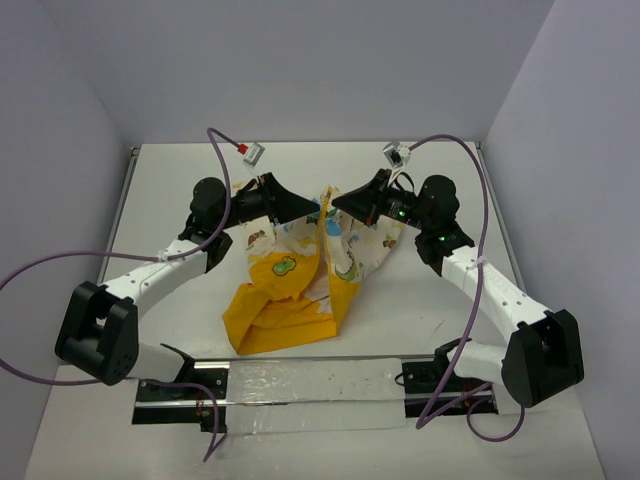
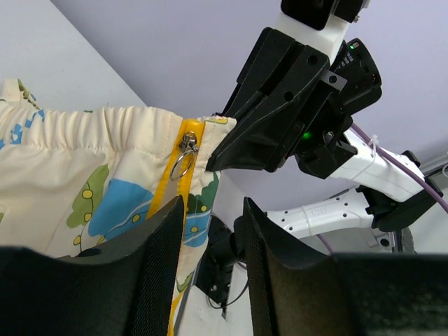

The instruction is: Zip up the jacket

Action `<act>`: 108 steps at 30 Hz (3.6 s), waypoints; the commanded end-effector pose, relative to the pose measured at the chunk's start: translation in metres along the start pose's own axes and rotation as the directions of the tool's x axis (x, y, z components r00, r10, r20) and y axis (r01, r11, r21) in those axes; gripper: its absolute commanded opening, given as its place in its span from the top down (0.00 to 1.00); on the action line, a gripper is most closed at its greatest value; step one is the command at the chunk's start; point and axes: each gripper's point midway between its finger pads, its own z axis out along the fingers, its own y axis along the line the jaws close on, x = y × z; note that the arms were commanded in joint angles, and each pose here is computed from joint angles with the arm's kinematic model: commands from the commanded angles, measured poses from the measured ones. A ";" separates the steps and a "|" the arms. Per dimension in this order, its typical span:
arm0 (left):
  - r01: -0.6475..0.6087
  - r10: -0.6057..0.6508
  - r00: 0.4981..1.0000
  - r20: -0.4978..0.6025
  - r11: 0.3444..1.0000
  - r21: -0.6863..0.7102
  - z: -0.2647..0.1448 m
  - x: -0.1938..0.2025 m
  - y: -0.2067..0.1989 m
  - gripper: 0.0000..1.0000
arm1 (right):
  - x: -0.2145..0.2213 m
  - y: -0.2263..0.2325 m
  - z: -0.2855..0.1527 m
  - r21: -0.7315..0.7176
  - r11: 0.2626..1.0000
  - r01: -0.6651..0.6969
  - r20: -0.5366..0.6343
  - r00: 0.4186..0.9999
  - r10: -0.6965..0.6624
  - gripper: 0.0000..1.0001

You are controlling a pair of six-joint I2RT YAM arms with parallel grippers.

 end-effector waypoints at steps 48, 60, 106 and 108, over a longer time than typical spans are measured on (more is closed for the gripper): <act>0.037 -0.047 0.998 0.046 0.982 0.186 0.017 0.002 -0.017 1.00 | -0.044 0.022 0.008 -0.019 0.991 0.130 0.085 0.988 -0.127 1.00; 0.015 -0.021 0.999 0.042 0.988 0.152 0.021 -0.004 -0.018 0.49 | -0.035 0.023 0.006 -0.029 0.993 0.113 0.068 0.991 -0.111 1.00; 0.051 -0.057 0.995 0.077 0.996 0.079 0.011 -0.004 0.002 1.00 | -0.033 0.017 0.011 0.001 0.992 0.129 0.044 0.991 -0.129 1.00; 0.044 -0.050 0.996 0.068 0.996 0.083 0.010 -0.002 0.001 1.00 | -0.033 0.016 0.011 0.005 0.991 0.131 0.044 0.990 -0.131 1.00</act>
